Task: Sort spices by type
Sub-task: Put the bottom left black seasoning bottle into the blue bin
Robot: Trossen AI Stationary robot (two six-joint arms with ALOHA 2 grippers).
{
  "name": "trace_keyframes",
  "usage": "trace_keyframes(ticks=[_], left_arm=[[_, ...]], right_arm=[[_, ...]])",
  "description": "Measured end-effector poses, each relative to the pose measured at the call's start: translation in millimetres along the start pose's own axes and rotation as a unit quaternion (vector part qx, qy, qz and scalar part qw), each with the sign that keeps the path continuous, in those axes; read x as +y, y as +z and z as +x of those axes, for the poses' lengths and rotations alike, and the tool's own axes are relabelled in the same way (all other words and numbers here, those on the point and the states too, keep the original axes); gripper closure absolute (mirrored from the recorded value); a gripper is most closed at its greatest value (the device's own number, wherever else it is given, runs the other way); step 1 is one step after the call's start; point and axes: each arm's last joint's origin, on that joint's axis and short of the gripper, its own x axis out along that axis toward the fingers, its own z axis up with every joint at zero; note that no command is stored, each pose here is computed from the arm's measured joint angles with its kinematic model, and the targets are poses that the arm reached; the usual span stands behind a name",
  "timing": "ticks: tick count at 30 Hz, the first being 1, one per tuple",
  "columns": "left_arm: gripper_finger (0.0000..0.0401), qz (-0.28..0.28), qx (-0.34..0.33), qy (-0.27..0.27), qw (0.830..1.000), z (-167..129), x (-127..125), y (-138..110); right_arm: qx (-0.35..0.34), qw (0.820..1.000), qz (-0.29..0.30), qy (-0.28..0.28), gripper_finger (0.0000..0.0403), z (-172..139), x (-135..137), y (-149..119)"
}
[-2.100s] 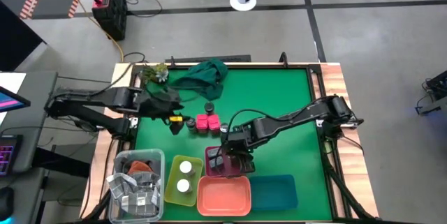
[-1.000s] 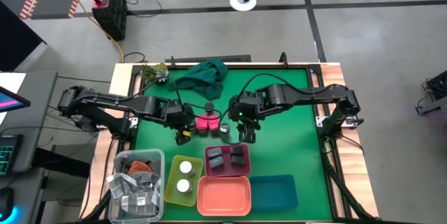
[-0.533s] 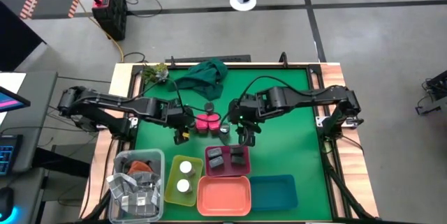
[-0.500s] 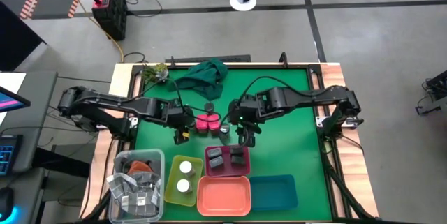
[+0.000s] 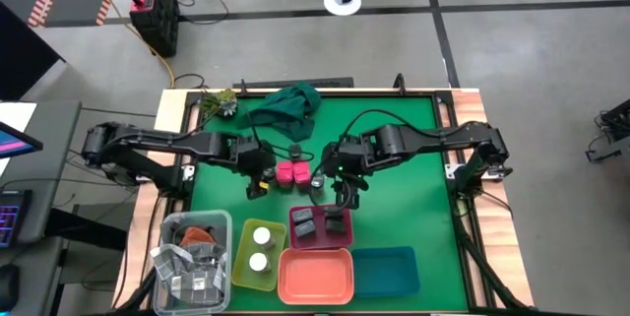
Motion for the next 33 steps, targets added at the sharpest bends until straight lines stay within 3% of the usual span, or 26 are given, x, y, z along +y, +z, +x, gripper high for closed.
trace_keyframes(ticks=[9,20,26,31,33], left_arm=[[0.0062,0.006,-0.016,-0.016,1.0,12.6,12.2,3.1],[0.0069,0.026,0.028,-0.018,0.999,38.5,8.5,3.4],[0.013,0.014,0.029,-0.018,0.999,39.9,8.4,3.6],[0.0198,-0.005,0.02,-0.018,1.0,33.3,9.1,4.4],[0.0206,-0.009,0.012,-0.019,1.0,28.2,9.7,5.5]], right_arm=[[0.031,0.999,-0.01,-0.009,0.0175,0.1,-3.5,-5.7],[0.043,0.999,-0.015,-0.015,0.0175,-0.2,-5.2,-8.1],[0.052,0.998,-0.015,-0.025,0.0175,-11.2,-10.0,-13.7],[0.018,0.999,-0.003,-0.037,0.0175,-36.9,-24.0,-17.6],[0.004,0.999,0.001,-0.046,0.0175,-46.0,-31.0,-20.2]])
